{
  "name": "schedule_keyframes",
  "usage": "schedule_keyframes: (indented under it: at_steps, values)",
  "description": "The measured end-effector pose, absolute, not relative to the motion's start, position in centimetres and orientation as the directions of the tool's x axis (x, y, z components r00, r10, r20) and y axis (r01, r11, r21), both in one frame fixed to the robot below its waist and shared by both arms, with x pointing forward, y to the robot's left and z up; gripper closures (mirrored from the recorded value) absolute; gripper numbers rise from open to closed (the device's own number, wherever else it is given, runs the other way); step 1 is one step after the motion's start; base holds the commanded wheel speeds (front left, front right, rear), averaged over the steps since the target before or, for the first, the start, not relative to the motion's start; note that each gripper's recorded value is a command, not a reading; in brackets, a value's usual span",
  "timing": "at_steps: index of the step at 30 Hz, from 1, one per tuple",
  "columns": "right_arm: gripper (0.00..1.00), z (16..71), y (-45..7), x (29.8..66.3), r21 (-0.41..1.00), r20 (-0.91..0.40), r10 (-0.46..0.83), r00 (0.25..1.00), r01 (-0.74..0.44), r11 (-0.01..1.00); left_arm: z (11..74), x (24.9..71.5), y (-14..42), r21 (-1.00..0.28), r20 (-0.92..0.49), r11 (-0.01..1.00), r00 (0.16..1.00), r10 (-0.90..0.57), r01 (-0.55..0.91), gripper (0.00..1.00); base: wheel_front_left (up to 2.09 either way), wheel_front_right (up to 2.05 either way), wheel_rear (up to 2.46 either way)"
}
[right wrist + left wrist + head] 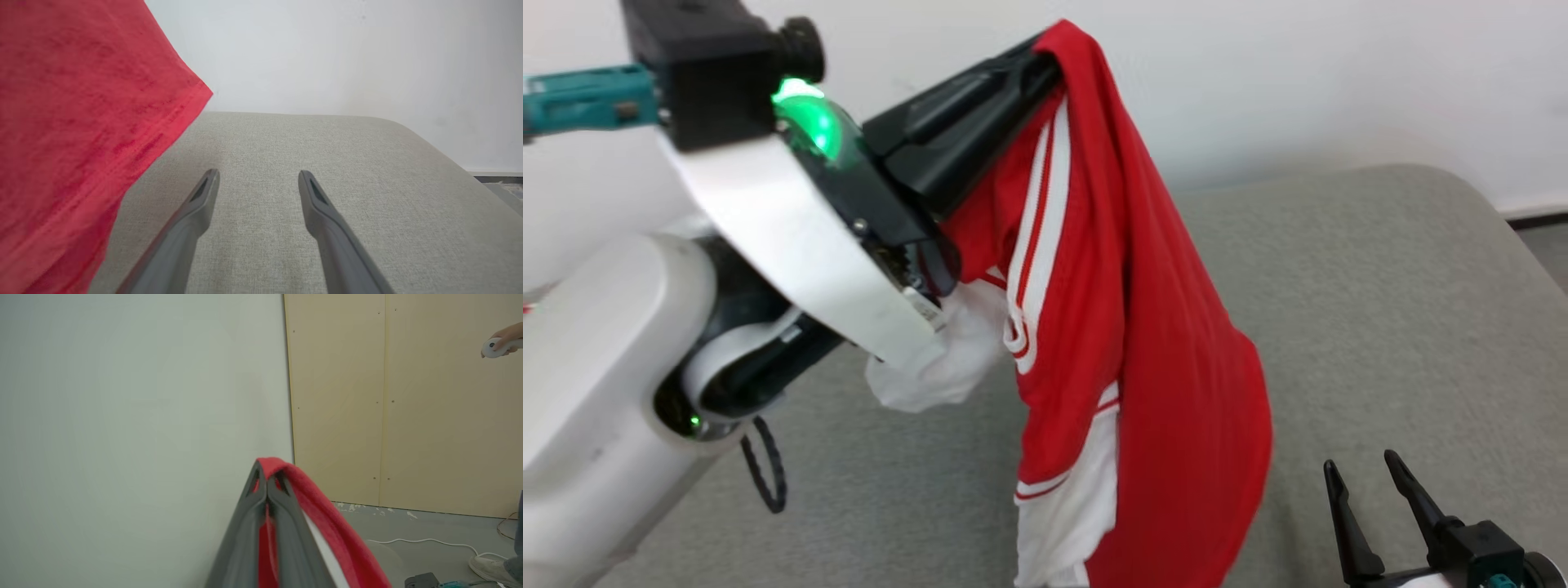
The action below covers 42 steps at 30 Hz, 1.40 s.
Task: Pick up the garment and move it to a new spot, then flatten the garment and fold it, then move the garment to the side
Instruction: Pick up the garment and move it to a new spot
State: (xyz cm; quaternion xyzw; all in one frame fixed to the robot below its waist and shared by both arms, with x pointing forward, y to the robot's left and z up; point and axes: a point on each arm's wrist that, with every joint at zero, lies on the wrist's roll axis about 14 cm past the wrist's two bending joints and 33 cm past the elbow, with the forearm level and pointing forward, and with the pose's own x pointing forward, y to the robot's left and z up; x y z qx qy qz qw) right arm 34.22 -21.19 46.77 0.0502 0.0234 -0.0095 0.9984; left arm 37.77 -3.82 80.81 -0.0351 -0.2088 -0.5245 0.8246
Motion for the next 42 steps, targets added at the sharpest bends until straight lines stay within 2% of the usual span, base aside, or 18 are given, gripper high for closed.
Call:
schedule_keyframes:
  at_steps: [3, 9, 15, 18, 23, 26, 42]
  values:
    - [0.00, 46.7, -22.2, 33.9, 0.101, -0.051, -0.053, 0.997, 0.058, 0.993, 79.5, 38.8, -5.6, 0.124, 0.363, 0.416, 0.349, -0.864, 0.901, 1.00, 0.00, 0.00, 0.00]
    - [0.00, 46.2, -23.6, 34.2, 0.098, -0.073, -0.106, 0.992, 0.113, 0.989, 75.1, 43.1, -7.8, 0.021, 0.331, 0.418, 0.389, -0.860, 0.908, 1.00, 0.00, 0.00, 0.00]
    - [0.00, 45.1, -24.6, 34.4, 0.090, -0.110, -0.145, 0.983, 0.155, 0.984, 67.8, 47.8, -9.6, -0.100, 0.247, 0.458, 0.468, -0.848, 0.883, 1.00, 0.00, 0.00, 0.00]
    - [0.00, 44.6, -24.9, 34.4, 0.086, -0.130, -0.158, 0.979, 0.169, 0.982, 62.3, 49.7, -10.1, -0.148, 0.159, 0.495, 0.514, -0.843, 0.856, 1.00, 0.00, 0.00, 0.00]
    - [0.00, 44.2, -25.1, 34.6, 0.079, -0.142, -0.165, 0.976, 0.177, 0.981, 53.2, 49.6, -11.1, -0.228, 0.004, 0.524, 0.539, -0.842, 0.821, 1.00, 0.00, 0.00, 0.00]
    - [0.00, 44.1, -25.0, 35.1, 0.078, -0.144, -0.159, 0.977, 0.171, 0.982, 50.1, 49.4, -11.3, -0.253, -0.046, 0.537, 0.544, -0.838, 0.805, 1.00, 0.00, 0.00, 0.00]
    - [0.00, 43.9, -23.4, 37.3, 0.092, -0.138, -0.104, 0.985, 0.117, 0.989, 48.4, 50.2, -10.6, -0.278, -0.061, 0.588, 0.596, -0.800, 0.760, 1.00, 0.00, 0.00, 0.00]
